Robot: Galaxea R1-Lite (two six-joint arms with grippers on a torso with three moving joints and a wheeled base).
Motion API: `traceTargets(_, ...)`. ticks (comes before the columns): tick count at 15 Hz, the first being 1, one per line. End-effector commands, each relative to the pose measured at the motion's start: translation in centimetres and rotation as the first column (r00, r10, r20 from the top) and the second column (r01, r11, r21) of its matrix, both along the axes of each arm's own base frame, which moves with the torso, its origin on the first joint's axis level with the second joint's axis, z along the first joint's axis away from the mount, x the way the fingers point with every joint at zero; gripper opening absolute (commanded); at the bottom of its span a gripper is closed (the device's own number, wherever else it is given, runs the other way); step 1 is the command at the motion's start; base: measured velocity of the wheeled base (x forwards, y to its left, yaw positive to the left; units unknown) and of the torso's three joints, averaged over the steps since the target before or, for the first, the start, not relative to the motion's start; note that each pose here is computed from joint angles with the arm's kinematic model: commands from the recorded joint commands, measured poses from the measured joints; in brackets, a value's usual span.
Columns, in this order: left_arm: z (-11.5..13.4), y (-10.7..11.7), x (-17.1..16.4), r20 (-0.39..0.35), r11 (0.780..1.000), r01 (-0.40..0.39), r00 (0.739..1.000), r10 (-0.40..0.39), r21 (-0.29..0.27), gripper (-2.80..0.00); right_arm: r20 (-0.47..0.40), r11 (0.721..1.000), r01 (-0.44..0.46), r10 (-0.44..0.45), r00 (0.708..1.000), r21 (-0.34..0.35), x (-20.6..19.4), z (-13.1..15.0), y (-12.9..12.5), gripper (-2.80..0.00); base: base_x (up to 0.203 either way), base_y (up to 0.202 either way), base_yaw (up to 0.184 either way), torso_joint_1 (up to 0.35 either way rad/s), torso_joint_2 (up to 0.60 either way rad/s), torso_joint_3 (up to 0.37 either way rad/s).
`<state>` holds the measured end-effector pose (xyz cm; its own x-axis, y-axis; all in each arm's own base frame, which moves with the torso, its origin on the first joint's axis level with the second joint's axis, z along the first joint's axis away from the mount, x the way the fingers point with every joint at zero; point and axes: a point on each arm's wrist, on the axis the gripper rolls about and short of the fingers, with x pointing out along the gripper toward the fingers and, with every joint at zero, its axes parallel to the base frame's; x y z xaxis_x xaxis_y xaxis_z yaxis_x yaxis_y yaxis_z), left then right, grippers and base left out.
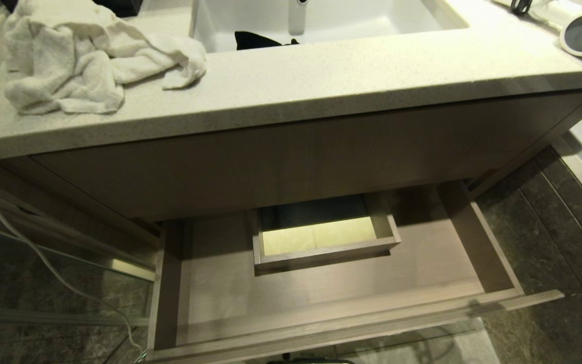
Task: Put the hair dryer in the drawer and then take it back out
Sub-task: Close the drawer
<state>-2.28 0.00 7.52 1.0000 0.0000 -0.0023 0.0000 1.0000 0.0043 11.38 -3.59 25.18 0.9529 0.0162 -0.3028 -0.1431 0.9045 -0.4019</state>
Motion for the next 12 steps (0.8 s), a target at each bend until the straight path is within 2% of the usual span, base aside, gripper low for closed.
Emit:
traceTargets(1,0.0,0.0,0.0,-0.001,1.000,0.000,1.000,0.000,0.000,-2.80,-0.016,1.000,-0.005,0.005,1.000,0.004,0.4,-0.4,-0.1,-2.80,0.000,0.000,0.000,-0.248,0.53,0.274)
traceTargets(12,0.0,0.0,0.0,-0.001,1.000,0.000,1.000,0.000,0.000,-2.80,-0.123,0.999,-0.002,0.007,0.992,0.042,0.5,-2.1,-0.2,-2.80,0.000,0.000,0.000,-0.235,0.50,0.261)
